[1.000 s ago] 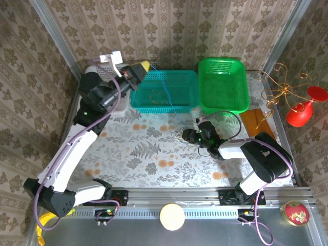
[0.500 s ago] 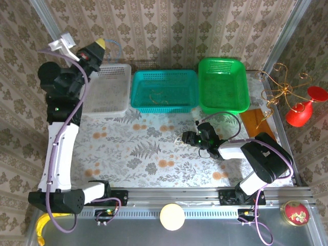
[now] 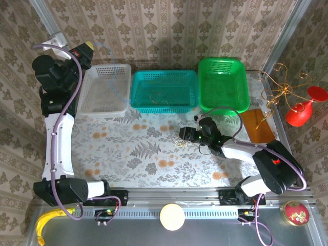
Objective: Untangle the cables
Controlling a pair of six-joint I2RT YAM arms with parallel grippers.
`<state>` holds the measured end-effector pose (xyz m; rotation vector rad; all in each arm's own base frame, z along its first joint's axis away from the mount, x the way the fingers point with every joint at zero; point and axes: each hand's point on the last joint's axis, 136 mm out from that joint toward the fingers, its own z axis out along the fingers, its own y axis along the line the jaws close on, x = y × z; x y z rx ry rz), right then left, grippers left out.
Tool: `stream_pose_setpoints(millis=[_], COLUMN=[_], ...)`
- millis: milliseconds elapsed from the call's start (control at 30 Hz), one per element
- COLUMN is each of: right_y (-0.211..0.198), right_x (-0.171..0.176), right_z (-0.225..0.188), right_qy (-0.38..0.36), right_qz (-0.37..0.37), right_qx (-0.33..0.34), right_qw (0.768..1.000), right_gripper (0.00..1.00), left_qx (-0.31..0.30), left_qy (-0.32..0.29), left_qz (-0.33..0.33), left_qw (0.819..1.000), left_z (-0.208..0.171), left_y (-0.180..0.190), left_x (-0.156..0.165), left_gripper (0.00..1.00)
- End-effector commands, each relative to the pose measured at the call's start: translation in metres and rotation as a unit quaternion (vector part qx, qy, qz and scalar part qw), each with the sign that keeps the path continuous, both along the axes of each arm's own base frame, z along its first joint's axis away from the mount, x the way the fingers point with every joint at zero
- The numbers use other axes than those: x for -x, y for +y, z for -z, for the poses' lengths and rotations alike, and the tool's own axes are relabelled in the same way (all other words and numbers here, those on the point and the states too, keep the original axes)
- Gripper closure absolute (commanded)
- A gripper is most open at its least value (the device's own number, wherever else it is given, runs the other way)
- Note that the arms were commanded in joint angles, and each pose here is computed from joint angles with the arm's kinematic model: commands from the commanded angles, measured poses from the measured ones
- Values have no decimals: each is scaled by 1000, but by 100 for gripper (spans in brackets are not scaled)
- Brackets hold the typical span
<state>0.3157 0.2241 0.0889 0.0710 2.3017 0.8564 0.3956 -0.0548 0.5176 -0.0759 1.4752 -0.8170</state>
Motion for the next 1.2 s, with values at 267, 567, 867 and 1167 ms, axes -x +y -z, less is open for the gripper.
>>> stream_pose_setpoints(millis=[267, 567, 867, 1167], right_y=[2, -12, -21, -31], right_x=[14, 29, 39, 45], right_z=[-65, -80, -70, -41], right_qy=[-35, -37, -17, 19], right_qz=[-34, -19, -12, -1], right_qx=[-12, -9, 3, 34], right_qw=[999, 999, 1000, 999], right_gripper=[34, 34, 35, 39], left_qx=[-30, -41, -51, -82], left_qy=[56, 160, 181, 149], left_qz=[-22, -17, -32, 29], left_qw=[998, 986, 982, 985], left_z=[73, 193, 201, 168], left_y=[33, 41, 49, -18], left_x=[-55, -90, -75, -35], left_gripper=[100, 87, 0, 0])
